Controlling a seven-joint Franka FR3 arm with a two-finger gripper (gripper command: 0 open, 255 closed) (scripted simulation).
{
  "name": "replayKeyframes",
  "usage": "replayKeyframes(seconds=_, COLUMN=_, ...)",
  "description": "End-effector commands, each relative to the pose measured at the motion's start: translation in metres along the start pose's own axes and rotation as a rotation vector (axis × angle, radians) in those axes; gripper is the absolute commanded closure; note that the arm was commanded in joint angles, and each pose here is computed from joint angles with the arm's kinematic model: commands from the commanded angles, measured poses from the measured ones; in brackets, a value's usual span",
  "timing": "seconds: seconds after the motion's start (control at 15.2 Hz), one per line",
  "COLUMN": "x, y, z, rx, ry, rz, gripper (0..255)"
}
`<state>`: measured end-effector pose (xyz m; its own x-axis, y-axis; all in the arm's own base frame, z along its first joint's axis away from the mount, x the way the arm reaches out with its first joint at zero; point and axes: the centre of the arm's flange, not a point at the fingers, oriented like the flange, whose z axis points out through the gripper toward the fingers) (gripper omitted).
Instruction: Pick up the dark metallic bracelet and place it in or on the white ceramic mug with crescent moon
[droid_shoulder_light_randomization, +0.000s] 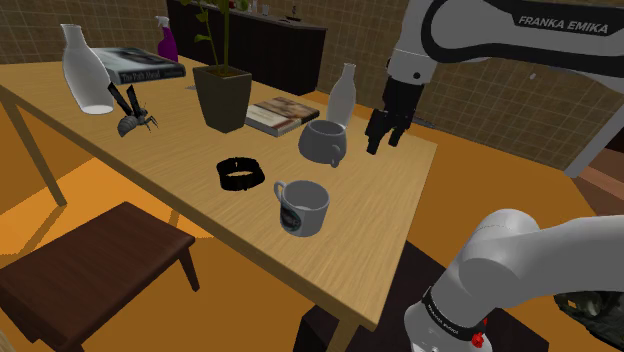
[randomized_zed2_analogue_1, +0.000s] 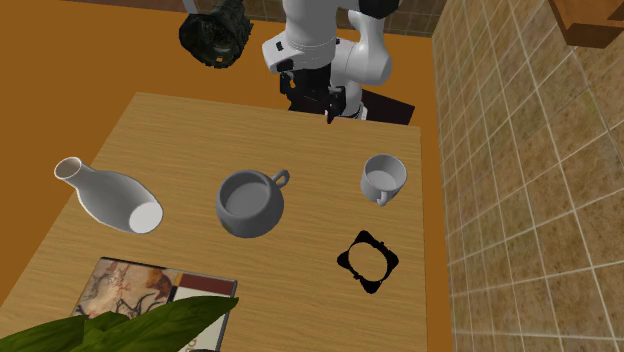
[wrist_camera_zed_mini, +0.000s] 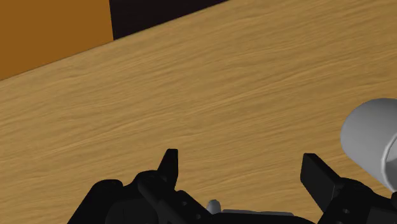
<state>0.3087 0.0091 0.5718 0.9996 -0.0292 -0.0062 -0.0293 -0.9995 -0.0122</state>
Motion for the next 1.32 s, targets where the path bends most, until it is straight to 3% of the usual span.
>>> replayKeyframes(seconds=0.0, x=0.000, y=0.000, z=0.000, rx=0.000, ry=0.000, rz=0.000, gripper=0)
replayKeyframes(seconds=1.25, x=0.180, y=-0.171, z=0.065, rx=-0.012, ry=-0.044, rz=0.161, gripper=0)
